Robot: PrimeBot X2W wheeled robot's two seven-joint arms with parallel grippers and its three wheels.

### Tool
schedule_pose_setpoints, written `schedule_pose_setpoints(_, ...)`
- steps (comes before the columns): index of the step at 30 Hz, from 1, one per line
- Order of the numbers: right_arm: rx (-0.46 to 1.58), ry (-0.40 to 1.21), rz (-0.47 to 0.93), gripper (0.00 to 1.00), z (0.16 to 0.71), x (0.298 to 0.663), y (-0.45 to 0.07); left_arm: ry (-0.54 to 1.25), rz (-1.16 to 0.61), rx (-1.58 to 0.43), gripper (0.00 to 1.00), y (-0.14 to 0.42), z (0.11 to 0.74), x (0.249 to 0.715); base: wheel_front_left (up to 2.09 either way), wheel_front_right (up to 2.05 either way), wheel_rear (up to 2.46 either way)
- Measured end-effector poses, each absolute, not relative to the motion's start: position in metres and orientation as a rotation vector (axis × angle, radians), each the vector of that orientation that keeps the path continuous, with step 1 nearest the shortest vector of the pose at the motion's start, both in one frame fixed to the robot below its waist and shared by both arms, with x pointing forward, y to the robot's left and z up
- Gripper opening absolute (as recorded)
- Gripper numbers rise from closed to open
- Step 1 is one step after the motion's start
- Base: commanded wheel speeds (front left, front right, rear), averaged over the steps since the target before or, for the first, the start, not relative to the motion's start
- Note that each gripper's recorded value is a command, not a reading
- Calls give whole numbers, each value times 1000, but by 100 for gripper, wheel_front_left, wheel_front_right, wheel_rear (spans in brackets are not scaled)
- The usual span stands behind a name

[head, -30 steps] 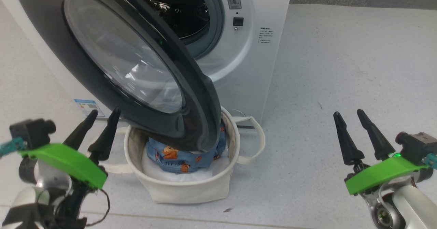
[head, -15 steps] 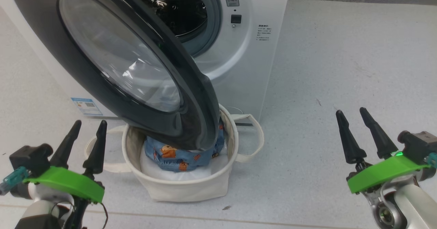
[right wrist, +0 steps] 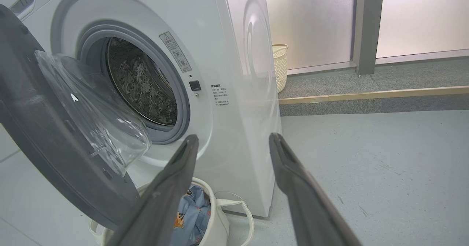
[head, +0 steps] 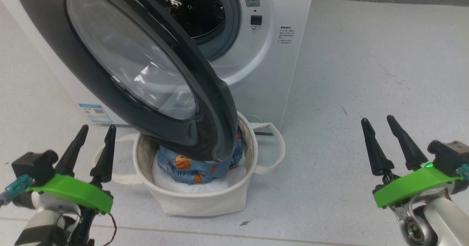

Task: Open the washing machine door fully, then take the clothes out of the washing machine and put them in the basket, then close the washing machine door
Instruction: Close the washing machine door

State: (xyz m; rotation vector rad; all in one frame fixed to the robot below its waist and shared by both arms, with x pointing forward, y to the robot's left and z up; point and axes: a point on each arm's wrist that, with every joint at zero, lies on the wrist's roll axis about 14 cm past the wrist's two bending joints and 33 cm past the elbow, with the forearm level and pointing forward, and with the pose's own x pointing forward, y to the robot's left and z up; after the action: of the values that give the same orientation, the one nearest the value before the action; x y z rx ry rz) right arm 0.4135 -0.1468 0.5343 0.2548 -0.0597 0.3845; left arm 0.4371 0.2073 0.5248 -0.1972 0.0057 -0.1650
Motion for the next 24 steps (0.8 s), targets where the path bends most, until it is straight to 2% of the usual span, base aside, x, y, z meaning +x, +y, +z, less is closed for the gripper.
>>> schedule_pose_setpoints(19,244,-78,346,100,539,418,-160,-8,-152,-207,100,213,529,435,0,0,0)
schedule_pose_setpoints(20,242,-79,344,87,539,419,-161,-8,-152,-209,100,213,529,434,0,0,0)
schedule_pose_setpoints(21,239,-80,344,20,540,419,-161,-8,-151,-208,100,213,529,434,0,0,0)
schedule_pose_setpoints(22,236,-81,346,0,540,419,-161,-8,-151,-208,100,214,529,434,0,0,0)
schedule_pose_setpoints(24,238,-86,360,0,542,418,-156,-9,-149,-207,100,214,529,434,0,0,0)
